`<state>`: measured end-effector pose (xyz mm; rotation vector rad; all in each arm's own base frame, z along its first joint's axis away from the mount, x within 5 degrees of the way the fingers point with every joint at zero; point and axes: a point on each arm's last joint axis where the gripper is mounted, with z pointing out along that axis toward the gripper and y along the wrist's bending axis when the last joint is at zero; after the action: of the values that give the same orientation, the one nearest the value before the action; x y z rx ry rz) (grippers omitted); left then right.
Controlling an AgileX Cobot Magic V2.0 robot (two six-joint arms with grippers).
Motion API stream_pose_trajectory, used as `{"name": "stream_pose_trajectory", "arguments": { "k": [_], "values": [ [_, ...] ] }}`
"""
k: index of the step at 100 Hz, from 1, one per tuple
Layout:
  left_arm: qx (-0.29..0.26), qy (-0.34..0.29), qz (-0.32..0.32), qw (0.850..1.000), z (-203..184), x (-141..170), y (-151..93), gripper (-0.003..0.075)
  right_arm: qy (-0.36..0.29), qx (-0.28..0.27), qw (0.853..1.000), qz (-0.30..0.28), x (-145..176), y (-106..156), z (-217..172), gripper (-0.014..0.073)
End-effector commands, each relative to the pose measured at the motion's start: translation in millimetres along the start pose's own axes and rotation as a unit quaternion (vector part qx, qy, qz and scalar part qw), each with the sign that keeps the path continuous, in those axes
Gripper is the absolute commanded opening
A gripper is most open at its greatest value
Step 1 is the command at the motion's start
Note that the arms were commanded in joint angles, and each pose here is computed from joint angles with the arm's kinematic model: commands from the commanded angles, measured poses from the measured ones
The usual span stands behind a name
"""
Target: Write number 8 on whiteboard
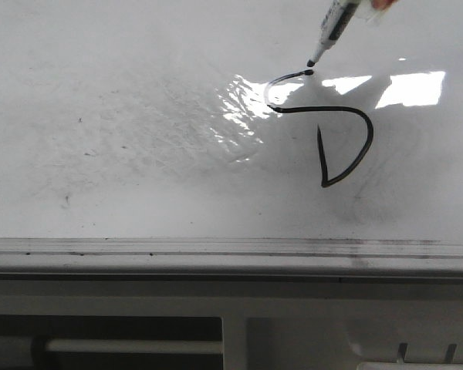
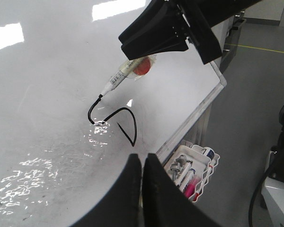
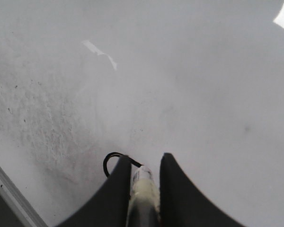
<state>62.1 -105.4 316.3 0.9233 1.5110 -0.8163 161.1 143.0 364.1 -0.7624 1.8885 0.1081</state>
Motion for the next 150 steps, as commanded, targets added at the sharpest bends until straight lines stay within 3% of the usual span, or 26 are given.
{"name": "stream_pose_trajectory", "arguments": {
  "k": [1,58,107,117,133,143,150],
  "values": [
    [-0.005,-0.018,-0.015,1.0,-1.5,-9.7,0.8,-0.002,-0.043,0.006,0.999,-0.006,-14.4,-5.1,-7.6,-0.0042],
    [0.005,-0.013,-0.015,1.0,-1.5,-8.8,-0.9,-0.002,-0.032,0.016,0.999,-0.016,-12.5,-5.9,-3.2,-0.0042],
    [0.022,-0.003,-0.015,1.0,-1.5,-7.2,-4.1,-0.002,0.063,-0.042,0.995,0.067,22.6,14.0,12.5,-0.0045],
    [0.026,-0.002,-0.014,1.0,-1.6,-6.9,-4.7,-0.002,0.047,-0.053,0.995,0.065,16.7,17.1,6.7,-0.0045],
    [0.025,-0.002,-0.014,1.0,-1.6,-7.0,-4.5,-0.0018,-0.035,-0.076,0.994,0.074,-12.3,12.5,-26.7,-0.0045],
    [0.025,0.0,-0.008,1.0,-0.6,-6.5,-4.3,0.0064,-0.075,-0.09,0.99,0.074,-24.9,9.2,-47.2,-0.0045],
    [0.025,0.008,-0.009,1.0,3.8,-6.6,-3.2,0.021,-0.081,-0.105,0.989,0.058,-27.4,11.9,-55.2,-0.0046]
  ]
}}
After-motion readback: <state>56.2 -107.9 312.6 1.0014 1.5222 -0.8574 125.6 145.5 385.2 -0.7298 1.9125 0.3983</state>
